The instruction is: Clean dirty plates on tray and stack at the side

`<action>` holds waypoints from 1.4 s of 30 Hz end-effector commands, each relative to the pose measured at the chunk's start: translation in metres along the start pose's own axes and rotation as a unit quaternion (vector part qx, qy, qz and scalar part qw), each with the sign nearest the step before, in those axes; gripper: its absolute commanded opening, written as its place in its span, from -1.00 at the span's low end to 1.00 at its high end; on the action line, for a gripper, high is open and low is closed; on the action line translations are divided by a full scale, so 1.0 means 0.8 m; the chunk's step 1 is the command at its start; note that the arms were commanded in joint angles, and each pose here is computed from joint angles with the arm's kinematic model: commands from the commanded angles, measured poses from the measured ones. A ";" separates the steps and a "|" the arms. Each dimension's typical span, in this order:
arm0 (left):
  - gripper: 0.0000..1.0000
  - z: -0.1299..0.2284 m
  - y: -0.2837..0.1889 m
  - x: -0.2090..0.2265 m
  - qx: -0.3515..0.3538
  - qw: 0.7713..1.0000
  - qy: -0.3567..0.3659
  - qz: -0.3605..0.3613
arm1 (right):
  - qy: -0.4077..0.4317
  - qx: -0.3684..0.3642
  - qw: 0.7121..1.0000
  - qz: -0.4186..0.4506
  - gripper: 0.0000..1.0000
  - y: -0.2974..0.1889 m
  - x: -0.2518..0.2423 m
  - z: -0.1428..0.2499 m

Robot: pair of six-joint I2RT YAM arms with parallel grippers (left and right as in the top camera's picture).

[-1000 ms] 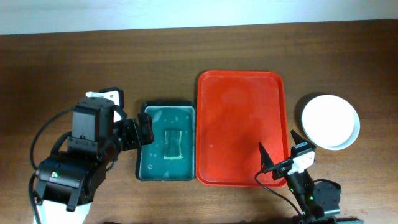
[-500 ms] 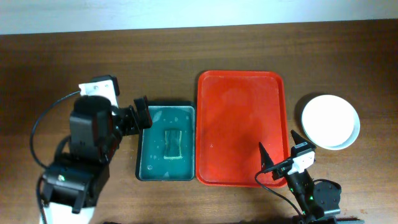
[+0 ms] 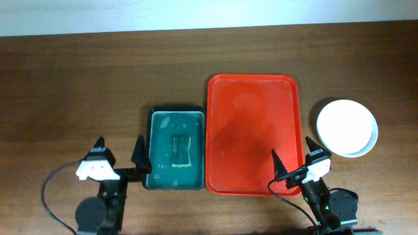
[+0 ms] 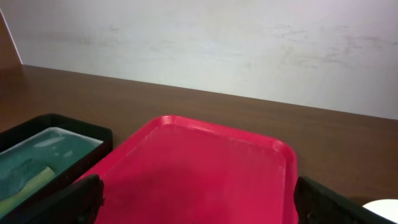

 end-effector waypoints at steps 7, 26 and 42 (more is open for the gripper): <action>0.99 0.034 -0.013 0.018 -0.068 0.998 0.005 -0.018 | 0.002 0.001 1.000 0.000 0.96 0.000 0.001 0.002; 0.99 0.094 -0.005 0.036 0.012 0.998 0.011 -0.054 | 0.002 0.001 1.000 0.000 0.96 0.000 0.001 0.002; 0.99 0.094 -0.005 0.036 0.012 0.998 0.011 -0.054 | 0.002 0.001 1.000 0.000 0.96 0.000 0.001 0.002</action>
Point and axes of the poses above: each gripper's point midway between its finger pads, its own y axis out along the fingers, its own x axis along the line the jaws close on, z = x × y, the point moved 5 cm from there along -y, back along the fingers, and after that the axes turned 3 degrees about y, right-handed, at the moved point
